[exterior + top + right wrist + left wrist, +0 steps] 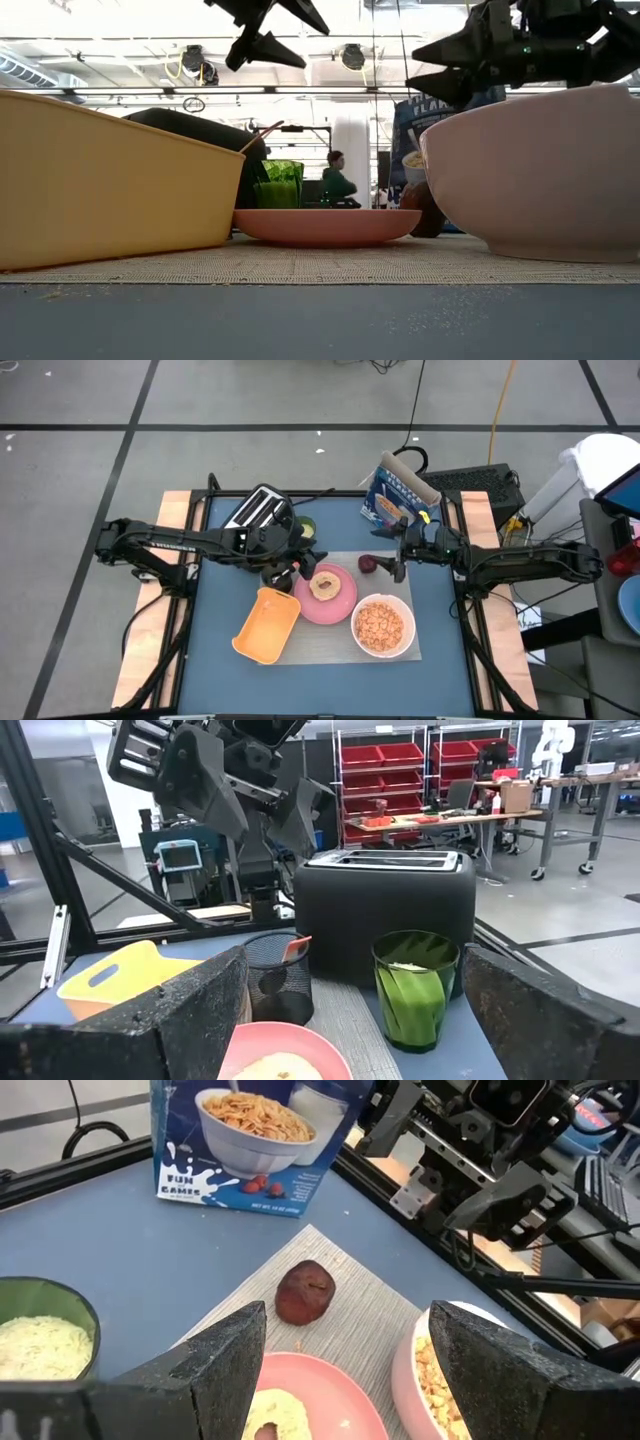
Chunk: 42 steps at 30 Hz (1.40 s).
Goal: Arrange a breakfast setting
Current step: Put the orange spoon on the gray placemat
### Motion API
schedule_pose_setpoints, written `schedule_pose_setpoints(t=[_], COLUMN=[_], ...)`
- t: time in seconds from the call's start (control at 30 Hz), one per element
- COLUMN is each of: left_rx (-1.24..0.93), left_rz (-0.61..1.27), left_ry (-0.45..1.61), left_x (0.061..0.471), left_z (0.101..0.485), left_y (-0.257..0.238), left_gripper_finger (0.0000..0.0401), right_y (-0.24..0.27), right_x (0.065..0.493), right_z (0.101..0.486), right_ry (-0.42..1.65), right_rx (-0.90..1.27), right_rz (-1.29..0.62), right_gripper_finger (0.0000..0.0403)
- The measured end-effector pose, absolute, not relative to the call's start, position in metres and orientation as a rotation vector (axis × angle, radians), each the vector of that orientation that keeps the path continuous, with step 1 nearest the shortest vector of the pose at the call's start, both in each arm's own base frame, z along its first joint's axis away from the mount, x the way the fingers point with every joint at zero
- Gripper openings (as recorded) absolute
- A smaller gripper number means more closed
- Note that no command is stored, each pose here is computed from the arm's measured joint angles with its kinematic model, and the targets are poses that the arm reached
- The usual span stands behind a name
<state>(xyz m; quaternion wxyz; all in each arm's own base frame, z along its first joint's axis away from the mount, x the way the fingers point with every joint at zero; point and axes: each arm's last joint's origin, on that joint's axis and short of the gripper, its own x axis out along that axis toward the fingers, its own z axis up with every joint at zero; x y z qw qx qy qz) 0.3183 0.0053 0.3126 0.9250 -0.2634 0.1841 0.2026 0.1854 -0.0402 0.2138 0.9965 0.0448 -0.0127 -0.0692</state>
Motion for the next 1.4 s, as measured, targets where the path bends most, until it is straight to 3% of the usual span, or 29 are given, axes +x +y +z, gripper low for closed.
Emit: schedule_pose_setpoints(t=[0.93,1.4], left_rx=[-0.602,-0.434], left_rz=[0.393,0.364], left_ry=[0.272,0.245], left_x=[0.322,0.324], left_z=[0.321,0.327], left_y=[0.005,0.01], left_gripper_finger=[0.0283,0.0283], right_y=[-0.04,-0.04], right_x=[0.185,0.185], right_z=[0.214,0.214], right_ry=[-0.026,-0.029], right_rx=[0.102,0.152], right_rz=[-0.143,-0.142], right_gripper_finger=[0.0354,0.0354])
